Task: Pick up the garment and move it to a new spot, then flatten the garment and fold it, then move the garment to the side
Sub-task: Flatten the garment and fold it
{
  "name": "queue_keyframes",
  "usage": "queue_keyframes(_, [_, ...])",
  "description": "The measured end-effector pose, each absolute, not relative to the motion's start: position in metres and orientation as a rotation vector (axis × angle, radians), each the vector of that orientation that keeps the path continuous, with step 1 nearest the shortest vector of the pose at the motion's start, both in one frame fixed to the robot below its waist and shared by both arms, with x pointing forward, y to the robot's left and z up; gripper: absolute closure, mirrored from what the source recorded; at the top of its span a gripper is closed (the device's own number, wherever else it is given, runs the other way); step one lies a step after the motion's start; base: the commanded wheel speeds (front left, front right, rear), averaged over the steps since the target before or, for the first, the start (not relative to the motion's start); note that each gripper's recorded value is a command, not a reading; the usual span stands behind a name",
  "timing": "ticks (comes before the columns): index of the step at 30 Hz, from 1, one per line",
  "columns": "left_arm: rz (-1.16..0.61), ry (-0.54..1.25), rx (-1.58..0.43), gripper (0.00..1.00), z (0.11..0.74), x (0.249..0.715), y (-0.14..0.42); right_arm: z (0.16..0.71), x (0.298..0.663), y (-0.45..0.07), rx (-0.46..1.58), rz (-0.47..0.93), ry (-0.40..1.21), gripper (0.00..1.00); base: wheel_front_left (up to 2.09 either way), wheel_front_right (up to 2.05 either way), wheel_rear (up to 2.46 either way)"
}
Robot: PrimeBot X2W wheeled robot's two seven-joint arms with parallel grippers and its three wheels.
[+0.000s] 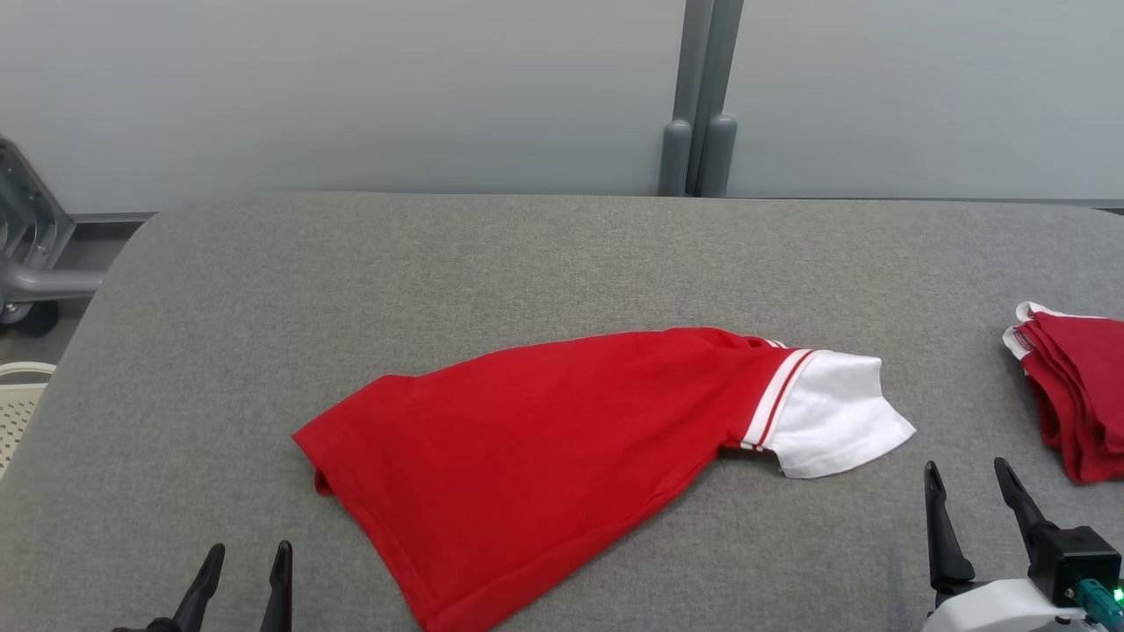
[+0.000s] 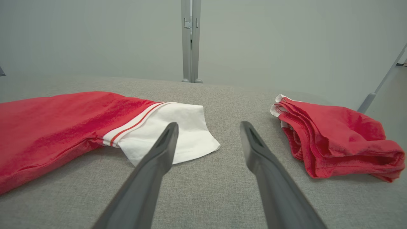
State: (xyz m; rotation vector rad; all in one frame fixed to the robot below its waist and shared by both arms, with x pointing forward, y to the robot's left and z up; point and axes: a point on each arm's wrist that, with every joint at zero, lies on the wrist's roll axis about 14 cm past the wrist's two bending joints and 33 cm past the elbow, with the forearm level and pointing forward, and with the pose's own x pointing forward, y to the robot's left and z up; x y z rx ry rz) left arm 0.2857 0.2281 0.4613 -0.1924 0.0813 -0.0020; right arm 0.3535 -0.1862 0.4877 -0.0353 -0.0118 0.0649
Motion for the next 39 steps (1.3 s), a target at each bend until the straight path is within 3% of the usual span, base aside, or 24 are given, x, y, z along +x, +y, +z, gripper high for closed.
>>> queue_keyframes(39, [-0.059, 0.082, -0.192, 0.0, 0.462, 0.296, 0.212, 0.482, 0.34, -0.194, 0.007, 0.034, 0.002, 0.0, 0.0, 0.0, 0.0])
